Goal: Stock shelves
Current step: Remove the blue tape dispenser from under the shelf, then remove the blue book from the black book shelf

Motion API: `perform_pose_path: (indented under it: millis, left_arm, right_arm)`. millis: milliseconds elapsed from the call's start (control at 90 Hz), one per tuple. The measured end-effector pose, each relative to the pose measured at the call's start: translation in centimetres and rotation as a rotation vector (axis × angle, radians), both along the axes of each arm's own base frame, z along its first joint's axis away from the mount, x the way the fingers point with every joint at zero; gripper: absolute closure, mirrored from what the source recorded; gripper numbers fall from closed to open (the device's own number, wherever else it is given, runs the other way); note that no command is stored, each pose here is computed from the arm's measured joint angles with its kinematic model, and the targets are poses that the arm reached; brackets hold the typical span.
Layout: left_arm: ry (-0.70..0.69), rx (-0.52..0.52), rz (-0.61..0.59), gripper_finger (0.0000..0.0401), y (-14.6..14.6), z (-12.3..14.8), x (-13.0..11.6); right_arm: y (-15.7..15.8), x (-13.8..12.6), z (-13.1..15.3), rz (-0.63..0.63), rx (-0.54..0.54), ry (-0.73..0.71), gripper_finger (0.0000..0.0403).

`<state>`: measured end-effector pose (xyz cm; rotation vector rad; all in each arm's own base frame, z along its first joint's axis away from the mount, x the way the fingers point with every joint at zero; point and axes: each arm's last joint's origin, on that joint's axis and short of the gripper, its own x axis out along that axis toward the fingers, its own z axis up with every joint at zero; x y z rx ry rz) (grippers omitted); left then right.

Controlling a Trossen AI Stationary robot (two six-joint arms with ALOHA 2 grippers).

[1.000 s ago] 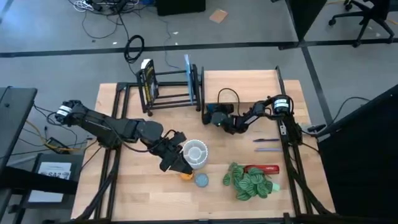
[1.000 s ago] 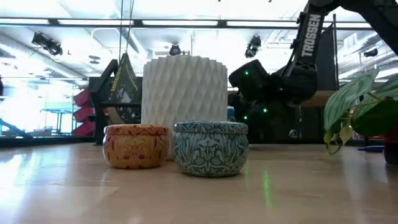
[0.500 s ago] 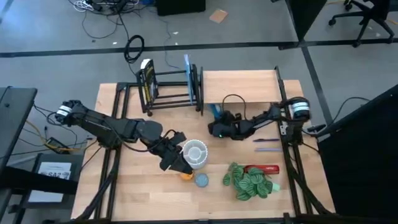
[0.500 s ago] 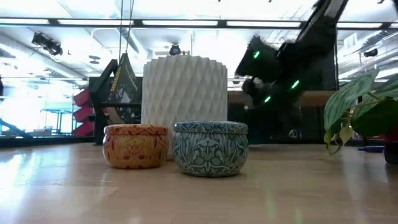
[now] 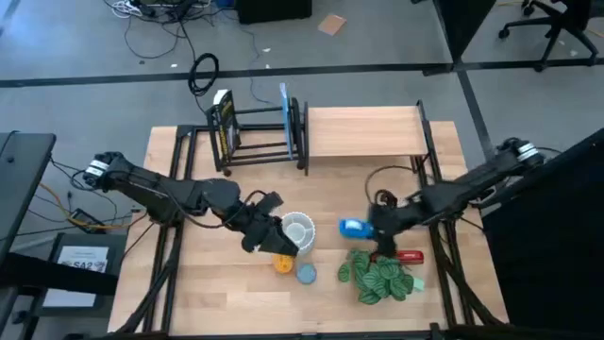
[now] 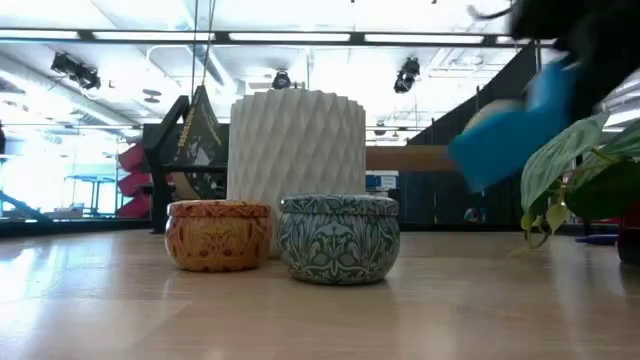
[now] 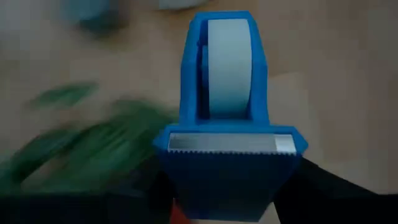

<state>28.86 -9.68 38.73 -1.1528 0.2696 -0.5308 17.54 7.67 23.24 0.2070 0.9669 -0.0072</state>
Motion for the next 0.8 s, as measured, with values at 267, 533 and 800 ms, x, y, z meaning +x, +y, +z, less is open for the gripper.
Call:
perform_pose_path:
  millis: [267,533,800]
  left_arm:
    - [-0.062,-0.054,0.15,0.0261,1.4,0.8,0.4]
    - [0.059,-0.189,0.101,0.0261,1.4,0.4,0.5]
    - [0.263,-0.189,0.109,0.0261,1.4,-1.4,0.5]
  right_arm:
    - [-1.6,-2.1,-4.9,0.177,-0.089,-0.093,0.0224]
    - [-2.7,-1.5,-8.4,0.096,-0.151,0.021,0.0178]
    - [-2.5,-0.9,-5.4,0.175,-0.057,0.14,0.013]
